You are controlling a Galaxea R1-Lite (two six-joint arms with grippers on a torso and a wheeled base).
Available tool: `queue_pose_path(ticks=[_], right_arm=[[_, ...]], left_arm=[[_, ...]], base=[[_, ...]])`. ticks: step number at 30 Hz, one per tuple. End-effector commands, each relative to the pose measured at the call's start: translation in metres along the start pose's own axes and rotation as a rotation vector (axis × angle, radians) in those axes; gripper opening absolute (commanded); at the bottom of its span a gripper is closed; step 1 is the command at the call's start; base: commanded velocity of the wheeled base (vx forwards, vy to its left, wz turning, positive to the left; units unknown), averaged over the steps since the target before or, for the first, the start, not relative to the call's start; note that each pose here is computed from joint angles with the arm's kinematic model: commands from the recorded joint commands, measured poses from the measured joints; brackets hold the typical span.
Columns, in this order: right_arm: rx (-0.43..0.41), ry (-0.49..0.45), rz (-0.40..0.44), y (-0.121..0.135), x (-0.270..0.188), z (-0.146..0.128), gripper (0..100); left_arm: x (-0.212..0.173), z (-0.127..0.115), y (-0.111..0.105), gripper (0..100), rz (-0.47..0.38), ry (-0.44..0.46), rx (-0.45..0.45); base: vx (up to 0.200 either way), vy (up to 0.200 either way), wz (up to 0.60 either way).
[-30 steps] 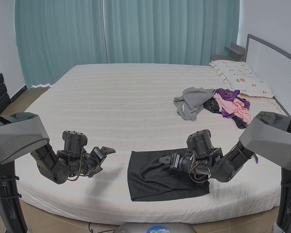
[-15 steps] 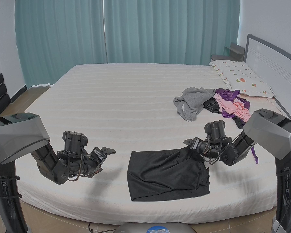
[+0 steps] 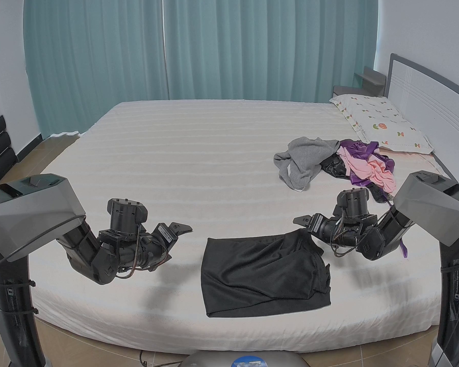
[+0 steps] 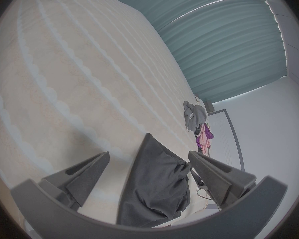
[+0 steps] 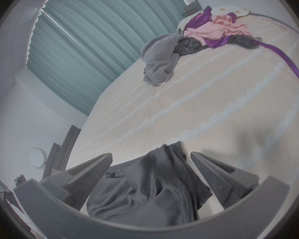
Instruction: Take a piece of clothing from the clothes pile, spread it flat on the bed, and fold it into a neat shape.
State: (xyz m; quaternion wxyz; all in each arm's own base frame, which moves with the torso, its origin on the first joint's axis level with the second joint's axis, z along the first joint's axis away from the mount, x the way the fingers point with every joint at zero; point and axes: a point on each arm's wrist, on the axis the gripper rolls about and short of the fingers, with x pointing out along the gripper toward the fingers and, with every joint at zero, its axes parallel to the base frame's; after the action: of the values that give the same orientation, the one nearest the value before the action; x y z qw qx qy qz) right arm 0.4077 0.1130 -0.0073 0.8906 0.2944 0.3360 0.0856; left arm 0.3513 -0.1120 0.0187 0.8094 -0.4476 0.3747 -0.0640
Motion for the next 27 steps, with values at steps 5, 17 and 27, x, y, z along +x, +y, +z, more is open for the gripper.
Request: queue_pose_path(ticks=[5,17,27], right_arm=[[-0.014,0.034,0.012,-0.001,0.015,-0.012,100],[0.008,-0.010,-0.008,-0.013,0.005,0.007,0],[0.056,-0.034,-0.051,-0.032,-0.011,0.020,0]], left_arm=[[0.016,0.001,-0.004,100,-0.020,0.001,0.010],[0.050,-0.010,-0.007,100,-0.002,-0.031,0.138],[0.078,-0.024,-0.024,100,0.018,-0.001,0.184]], base=[[0.000,0.000,0.00],[0.000,0.000,0.00],[0.000,0.000,0.00]])
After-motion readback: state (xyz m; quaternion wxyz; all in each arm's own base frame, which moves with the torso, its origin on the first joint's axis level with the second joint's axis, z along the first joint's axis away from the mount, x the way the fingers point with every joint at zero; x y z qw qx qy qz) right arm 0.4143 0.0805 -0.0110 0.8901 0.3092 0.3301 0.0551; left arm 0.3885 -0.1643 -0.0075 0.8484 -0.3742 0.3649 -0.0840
